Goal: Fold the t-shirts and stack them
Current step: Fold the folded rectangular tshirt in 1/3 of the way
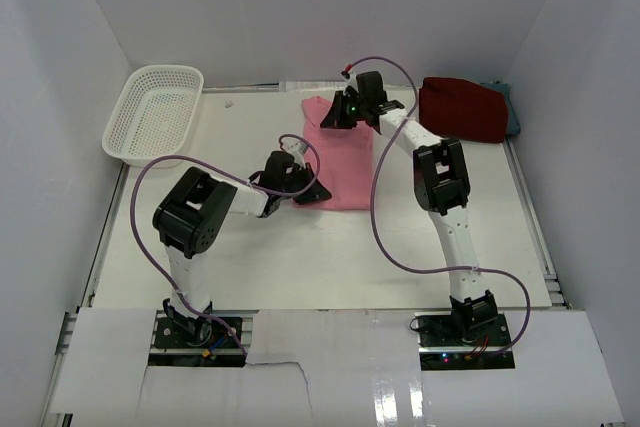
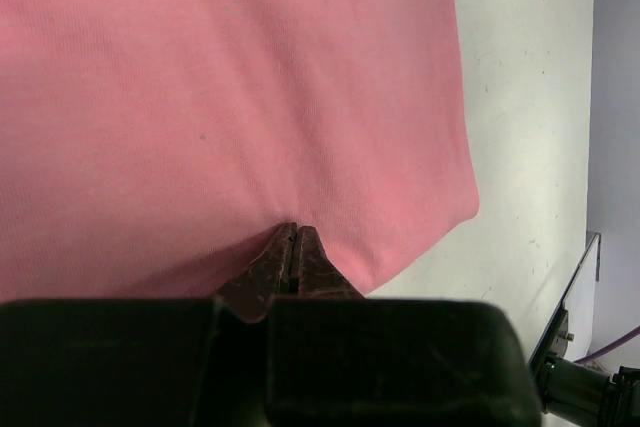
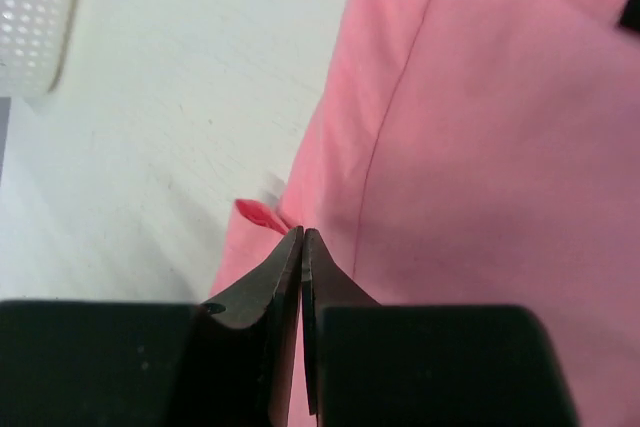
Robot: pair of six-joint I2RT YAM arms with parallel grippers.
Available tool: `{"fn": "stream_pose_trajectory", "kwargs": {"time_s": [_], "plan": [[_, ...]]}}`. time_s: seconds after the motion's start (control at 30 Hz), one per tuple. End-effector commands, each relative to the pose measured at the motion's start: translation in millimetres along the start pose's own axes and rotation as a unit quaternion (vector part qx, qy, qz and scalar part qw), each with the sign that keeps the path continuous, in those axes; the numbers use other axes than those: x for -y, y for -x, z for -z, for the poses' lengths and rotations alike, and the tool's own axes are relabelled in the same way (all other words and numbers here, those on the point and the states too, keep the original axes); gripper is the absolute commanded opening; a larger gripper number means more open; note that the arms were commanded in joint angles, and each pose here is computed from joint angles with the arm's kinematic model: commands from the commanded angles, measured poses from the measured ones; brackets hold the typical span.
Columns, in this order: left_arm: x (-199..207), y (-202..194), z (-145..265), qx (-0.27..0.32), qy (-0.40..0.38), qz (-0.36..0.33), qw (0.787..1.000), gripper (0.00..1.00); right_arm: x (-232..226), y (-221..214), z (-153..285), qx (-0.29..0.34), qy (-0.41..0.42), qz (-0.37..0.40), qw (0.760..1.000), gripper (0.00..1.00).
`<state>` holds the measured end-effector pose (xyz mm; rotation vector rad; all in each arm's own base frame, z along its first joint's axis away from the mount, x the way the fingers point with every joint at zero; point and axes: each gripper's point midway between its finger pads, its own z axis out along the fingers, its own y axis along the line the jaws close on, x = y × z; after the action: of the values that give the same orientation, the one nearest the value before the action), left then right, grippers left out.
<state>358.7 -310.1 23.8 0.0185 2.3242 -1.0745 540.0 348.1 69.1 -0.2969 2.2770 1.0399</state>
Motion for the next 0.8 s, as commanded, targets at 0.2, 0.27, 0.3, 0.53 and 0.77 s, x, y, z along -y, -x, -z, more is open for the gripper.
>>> {"fn": "stream_pose_trajectory", "kwargs": {"time_s": [0.2, 0.27, 0.3, 0.53, 0.77], "plan": [[-41.0, -71.6, 1.2, -0.091, 0.082, 0.025, 0.992, 0.0, -61.4, 45.2, 73.7, 0.033, 0.045, 0.058, 0.997, 0.14], [-35.0, -74.7, -0.8, -0.093, 0.08, 0.037, 0.992, 0.0, -72.7, 44.2, 100.5, 0.037, 0.044, 0.07, 0.996, 0.2], [-33.1, -75.8, -1.9, -0.092, 0.081, 0.039, 0.992, 0.0, -61.0, 19.6, 104.2, 0.014, 0.031, 0.056, 0.998, 0.23], [-14.1, -81.5, 3.6, -0.072, 0.097, 0.062, 0.991, 0.0, -32.2, -66.1, 183.2, -0.045, -0.094, 0.047, 0.993, 0.47], [-0.9, -51.5, 29.0, -0.048, 0.135, 0.032, 0.989, 0.04, -15.9, -135.5, 229.7, -0.071, -0.115, 0.014, 0.991, 0.65]]}}
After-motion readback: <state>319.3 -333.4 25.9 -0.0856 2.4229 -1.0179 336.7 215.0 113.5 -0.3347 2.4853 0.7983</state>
